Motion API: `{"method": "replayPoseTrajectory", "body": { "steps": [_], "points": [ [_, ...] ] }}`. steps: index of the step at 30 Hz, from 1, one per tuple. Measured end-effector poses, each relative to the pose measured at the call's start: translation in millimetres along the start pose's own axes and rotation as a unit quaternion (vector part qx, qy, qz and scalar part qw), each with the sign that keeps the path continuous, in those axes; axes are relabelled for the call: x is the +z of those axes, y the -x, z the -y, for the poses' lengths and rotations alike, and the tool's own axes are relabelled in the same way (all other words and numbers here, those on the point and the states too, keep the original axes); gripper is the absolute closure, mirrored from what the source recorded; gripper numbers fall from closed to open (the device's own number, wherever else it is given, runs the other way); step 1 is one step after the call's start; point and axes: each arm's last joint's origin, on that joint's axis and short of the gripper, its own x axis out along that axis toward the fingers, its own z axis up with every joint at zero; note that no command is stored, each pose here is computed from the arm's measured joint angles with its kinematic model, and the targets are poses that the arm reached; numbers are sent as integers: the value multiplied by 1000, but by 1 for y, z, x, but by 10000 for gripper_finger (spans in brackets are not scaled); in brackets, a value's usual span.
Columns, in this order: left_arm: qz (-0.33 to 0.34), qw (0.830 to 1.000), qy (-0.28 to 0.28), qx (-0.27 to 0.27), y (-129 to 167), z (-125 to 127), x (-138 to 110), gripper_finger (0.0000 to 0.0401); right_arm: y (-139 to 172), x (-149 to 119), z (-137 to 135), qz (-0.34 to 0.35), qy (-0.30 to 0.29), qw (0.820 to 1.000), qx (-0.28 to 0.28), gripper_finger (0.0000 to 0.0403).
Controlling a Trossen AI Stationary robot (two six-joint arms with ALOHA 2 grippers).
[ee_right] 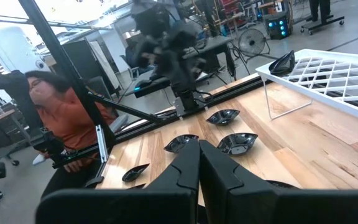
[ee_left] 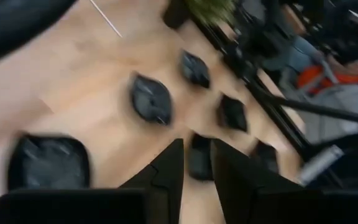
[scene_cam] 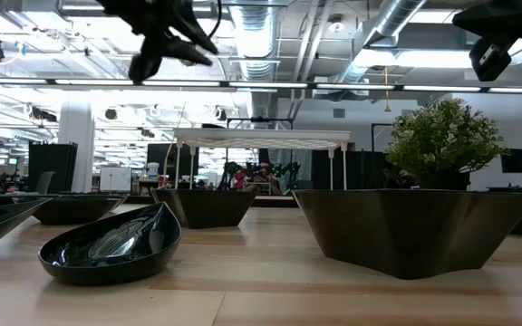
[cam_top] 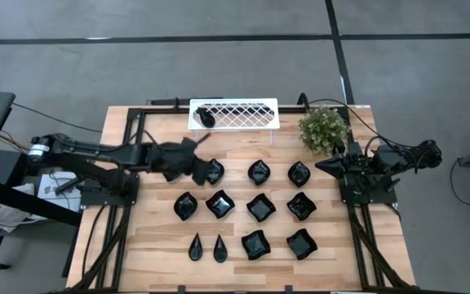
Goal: Pick & Place Mini shaped plates
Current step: Stack the left black drop shaped plate on top of the black drop shaped plates on the shelf
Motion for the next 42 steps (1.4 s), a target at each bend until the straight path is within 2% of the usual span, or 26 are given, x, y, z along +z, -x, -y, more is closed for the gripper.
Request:
{"method": "replayPoseTrajectory", "body": {
  "steps": [4, 10, 16, 25, 33, 42],
  "points": [
    [-28, 999, 19, -20, 6, 14, -18, 324, 0, 0, 0, 0, 0, 1000, 0, 403],
    [-82, 991, 101, -22, 14, 25, -43, 325, 0, 0, 0, 0, 0, 1000, 0, 403],
    [-148, 969, 193, -39, 27, 41, -70, 325, 0, 0, 0, 0, 0, 1000, 0, 403],
    [-195, 942, 271, -21, 40, 55, -107, 325, 0, 0, 0, 0, 0, 1000, 0, 403],
    [-242, 927, 285, 37, 27, 58, -147, 325, 0, 0, 0, 0, 0, 1000, 0, 403],
    [-275, 914, 289, 70, 28, 60, -181, 325, 0, 0, 0, 0, 0, 1000, 0, 403]
  ]
}}
